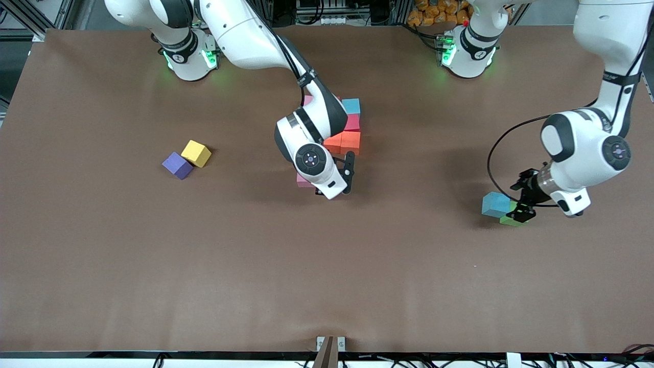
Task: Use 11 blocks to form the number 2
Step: 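Grasp the cyan cube with the left gripper while the right gripper lowers yellow, then lift cyan with the left gripper while the right gripper releases yellow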
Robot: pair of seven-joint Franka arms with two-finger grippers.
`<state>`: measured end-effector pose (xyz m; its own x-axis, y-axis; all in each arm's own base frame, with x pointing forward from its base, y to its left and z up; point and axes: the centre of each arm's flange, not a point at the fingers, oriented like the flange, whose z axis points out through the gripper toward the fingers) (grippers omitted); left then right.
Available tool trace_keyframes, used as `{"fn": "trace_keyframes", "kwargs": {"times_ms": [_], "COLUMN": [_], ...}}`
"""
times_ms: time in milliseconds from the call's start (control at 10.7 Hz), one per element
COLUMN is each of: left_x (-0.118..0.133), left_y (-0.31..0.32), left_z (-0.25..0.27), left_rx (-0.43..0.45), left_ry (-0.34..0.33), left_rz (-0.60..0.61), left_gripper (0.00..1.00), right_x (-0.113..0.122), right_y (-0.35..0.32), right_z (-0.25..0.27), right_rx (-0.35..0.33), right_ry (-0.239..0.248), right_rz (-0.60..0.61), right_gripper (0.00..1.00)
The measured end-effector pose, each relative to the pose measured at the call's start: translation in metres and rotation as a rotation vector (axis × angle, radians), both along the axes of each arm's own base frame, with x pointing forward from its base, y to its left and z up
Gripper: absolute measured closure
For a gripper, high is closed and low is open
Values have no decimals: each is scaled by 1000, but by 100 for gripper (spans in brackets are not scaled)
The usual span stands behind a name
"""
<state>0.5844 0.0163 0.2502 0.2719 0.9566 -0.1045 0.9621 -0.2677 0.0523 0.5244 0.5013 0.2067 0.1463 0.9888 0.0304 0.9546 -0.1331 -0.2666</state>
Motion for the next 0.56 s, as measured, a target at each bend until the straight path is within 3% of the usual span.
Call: {"fn": "trace_keyframes", "kwargs": {"times_ms": [280, 560], "left_x": [2, 2], "left_y": [-2, -10], "left_z": [-6, -13], "left_rx": [2, 8], "left_ry": [-2, 0], "left_rz": [118, 119], "left_gripper": [0, 0], "right_x": [1, 4], "right_y": [-1, -3], "right_z": [0, 0], "right_rx": [1, 3], "right_ry": [-3, -8], "right_rz": [-2, -9], "right_gripper": [45, 45]}}
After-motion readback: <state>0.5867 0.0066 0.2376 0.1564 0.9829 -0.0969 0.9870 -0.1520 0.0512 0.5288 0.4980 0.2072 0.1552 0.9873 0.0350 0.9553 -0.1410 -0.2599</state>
